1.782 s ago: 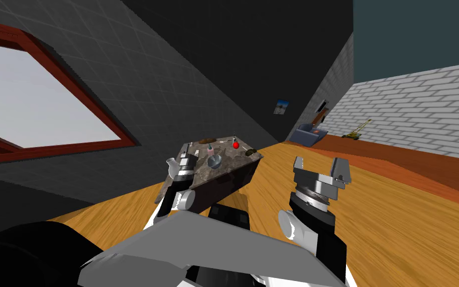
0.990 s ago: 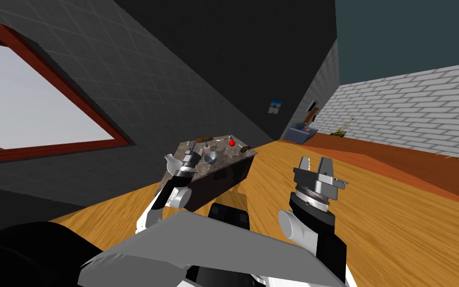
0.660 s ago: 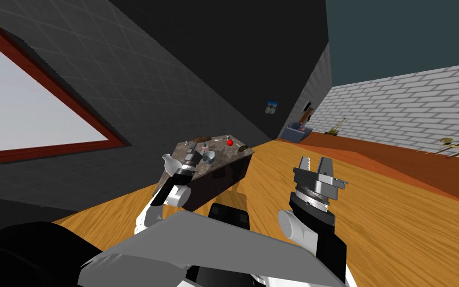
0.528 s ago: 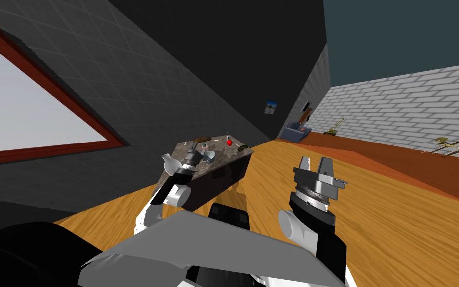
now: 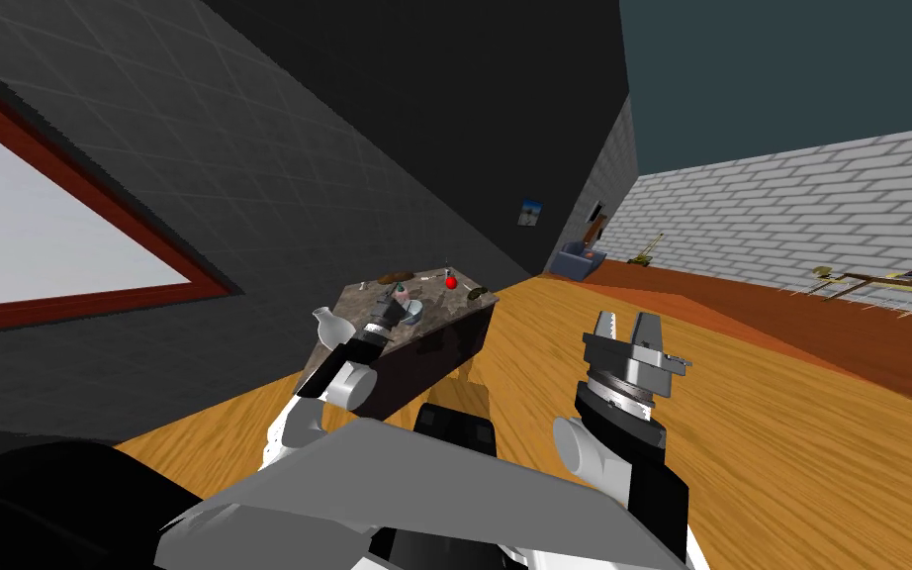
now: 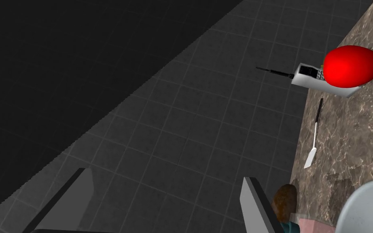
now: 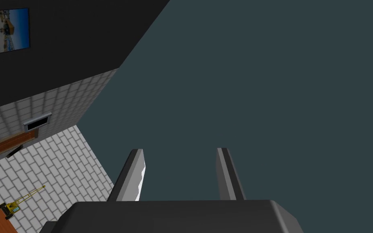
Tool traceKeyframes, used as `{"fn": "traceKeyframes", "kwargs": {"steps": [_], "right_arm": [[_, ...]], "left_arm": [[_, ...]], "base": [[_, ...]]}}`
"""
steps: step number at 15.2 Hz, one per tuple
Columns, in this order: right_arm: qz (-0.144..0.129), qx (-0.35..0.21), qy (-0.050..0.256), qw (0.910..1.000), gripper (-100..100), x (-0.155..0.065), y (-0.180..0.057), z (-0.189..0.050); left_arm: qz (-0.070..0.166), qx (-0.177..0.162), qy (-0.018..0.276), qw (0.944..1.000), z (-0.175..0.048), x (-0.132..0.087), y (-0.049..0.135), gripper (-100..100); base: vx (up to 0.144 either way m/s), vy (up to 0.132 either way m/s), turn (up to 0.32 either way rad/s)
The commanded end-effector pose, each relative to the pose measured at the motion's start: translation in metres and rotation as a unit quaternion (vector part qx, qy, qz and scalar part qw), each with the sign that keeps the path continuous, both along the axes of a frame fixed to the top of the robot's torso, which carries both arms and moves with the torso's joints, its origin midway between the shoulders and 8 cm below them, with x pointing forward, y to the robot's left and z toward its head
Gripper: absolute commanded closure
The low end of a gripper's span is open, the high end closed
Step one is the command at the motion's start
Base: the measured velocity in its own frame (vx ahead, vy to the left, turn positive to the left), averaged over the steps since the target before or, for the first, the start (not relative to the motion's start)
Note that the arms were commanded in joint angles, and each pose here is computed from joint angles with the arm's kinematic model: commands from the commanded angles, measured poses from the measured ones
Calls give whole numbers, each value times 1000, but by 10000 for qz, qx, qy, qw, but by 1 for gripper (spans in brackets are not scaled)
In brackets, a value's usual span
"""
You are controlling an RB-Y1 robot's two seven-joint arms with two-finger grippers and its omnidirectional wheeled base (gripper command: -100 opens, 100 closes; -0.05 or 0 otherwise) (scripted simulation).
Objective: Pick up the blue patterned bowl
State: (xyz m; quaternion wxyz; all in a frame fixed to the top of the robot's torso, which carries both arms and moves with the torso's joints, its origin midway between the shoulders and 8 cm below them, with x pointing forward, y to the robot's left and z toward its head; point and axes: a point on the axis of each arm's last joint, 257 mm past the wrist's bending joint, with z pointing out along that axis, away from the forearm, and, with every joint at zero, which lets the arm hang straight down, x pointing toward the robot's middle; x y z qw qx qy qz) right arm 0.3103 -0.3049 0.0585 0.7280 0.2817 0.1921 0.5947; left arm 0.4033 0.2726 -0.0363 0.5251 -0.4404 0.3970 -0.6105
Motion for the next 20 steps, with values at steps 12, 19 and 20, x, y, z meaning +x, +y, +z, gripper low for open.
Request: {"fn": "traceKeyframes", "kwargs": {"steps": [12,19,20], "right_arm": [[0,0,0,10000,0,0,0,0],[0,0,0,10000,0,0,0,0],[0,0,0,10000,0,0,0,0]], "left_arm": [[-236,-356,1041,9937,-38,10,-1,-100],[-264,-435,1647,9850,-64,10,2,-100],[-265,-431,1737,9835,-69,9,2,-100]], "base": [[-4,-7,-74],[5,2,-69],[11,8,-105]]}}
